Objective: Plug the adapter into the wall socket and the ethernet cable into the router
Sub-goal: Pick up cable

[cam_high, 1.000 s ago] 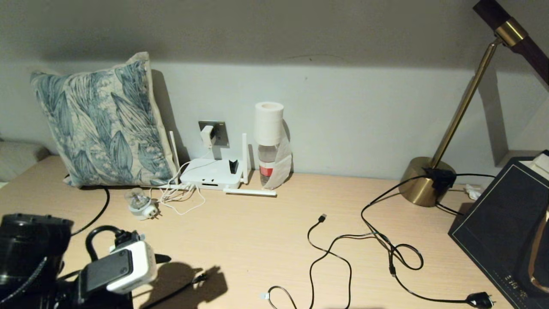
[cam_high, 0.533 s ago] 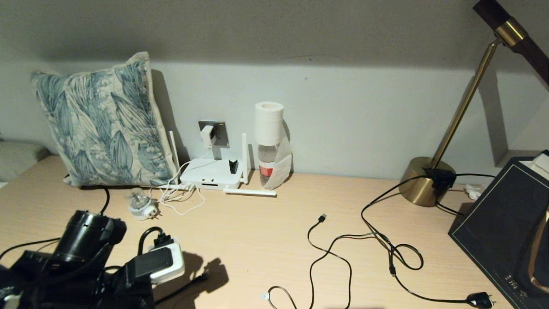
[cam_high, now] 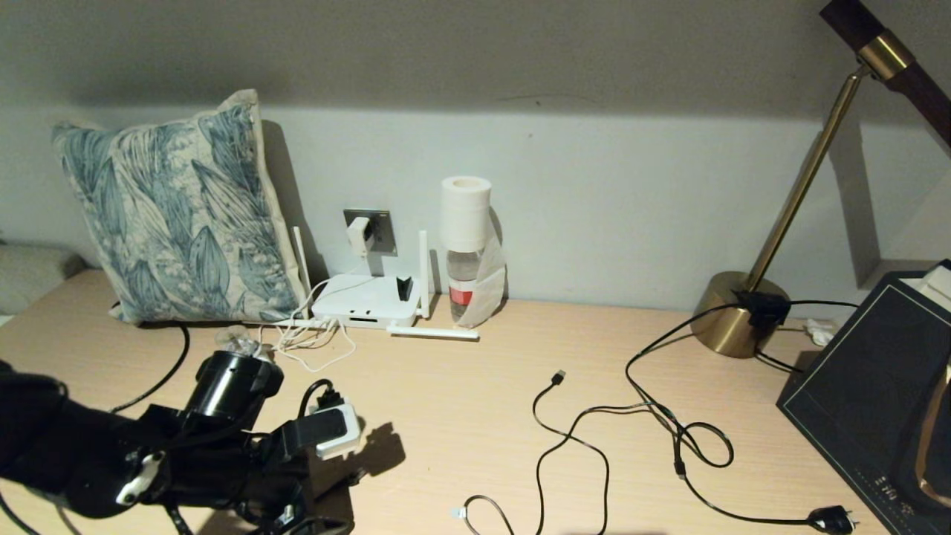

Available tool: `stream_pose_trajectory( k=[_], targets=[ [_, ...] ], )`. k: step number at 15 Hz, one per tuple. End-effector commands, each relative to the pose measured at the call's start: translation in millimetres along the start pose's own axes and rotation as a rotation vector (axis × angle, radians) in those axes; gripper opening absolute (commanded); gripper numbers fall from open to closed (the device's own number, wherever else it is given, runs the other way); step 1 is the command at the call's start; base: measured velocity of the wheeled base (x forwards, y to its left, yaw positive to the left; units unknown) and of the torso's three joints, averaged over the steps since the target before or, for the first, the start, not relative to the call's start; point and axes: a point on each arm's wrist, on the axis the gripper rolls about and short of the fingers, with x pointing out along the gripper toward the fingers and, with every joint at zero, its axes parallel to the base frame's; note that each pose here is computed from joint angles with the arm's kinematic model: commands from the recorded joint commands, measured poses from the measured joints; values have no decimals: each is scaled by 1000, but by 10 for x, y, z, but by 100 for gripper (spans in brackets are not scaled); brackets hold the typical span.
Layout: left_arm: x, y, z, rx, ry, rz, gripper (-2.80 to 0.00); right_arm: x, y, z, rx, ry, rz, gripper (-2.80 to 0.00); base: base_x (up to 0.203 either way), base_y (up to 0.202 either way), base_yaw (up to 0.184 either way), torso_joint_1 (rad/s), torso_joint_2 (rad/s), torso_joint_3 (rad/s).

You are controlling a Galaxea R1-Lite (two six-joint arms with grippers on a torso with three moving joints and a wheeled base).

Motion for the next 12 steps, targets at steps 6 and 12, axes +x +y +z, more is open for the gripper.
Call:
stream_pose_trajectory(
  k=[6,12],
  targets=[
    [111,77,-41,38,30,-30,0,15,0,-73,0,25,0,-280,0,0,0,0,0,0],
    [131,98,-34,37,26,-28,-280,15,0,-73,0,25,0,-280,0,0,0,0,0,0]
  ],
)
